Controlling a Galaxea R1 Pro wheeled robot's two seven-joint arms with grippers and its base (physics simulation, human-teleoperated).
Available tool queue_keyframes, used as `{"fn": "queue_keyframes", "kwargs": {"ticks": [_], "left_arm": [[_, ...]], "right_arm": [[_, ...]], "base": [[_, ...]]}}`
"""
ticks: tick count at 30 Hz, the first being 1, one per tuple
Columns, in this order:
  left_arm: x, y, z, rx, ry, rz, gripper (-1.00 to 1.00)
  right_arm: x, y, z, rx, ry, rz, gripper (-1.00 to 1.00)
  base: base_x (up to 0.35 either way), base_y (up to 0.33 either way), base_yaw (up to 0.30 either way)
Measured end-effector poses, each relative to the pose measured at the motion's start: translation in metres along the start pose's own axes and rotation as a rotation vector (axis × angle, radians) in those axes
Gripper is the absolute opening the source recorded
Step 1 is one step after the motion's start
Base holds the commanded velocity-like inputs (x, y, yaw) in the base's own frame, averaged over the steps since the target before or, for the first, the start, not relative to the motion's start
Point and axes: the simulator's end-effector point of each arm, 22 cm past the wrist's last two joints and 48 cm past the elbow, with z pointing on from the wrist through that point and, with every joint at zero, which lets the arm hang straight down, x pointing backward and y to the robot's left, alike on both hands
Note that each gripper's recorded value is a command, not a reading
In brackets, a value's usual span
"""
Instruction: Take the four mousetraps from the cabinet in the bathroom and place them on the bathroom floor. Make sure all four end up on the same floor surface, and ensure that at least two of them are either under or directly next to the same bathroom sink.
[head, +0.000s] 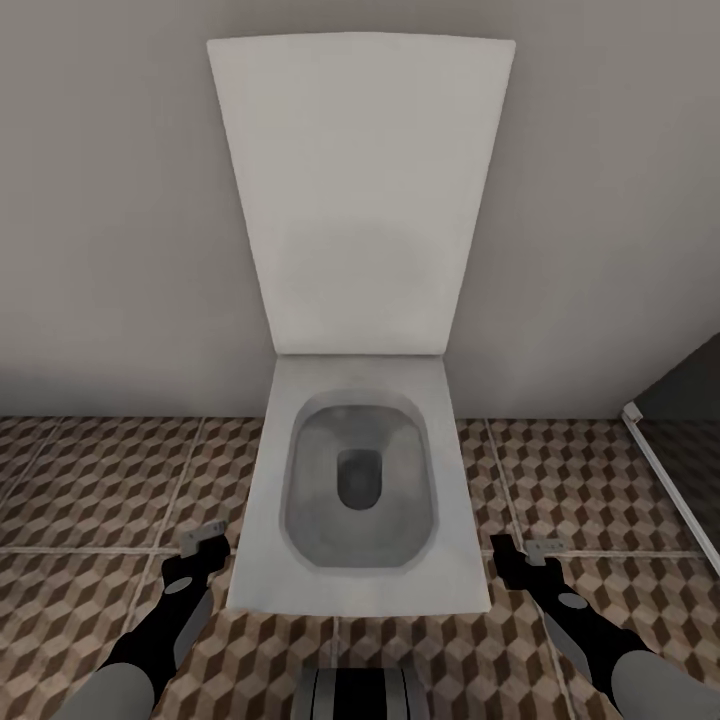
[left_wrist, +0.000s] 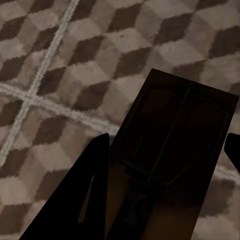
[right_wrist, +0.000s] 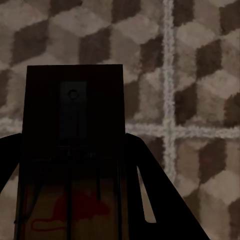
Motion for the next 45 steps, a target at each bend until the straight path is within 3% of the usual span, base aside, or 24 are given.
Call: {"fn": "queue_keyframes", "kwargs": {"ticks": [45], "left_arm": [[0.020, 0.005, 0.009, -0.012, 0.031, 0.016, -1.00]], "right_arm": [[0.021, 0.002, 0.007, -0.001, 0.036, -0.001, -1.00]], "base": [[0.000, 0.000, 0.000]]}}
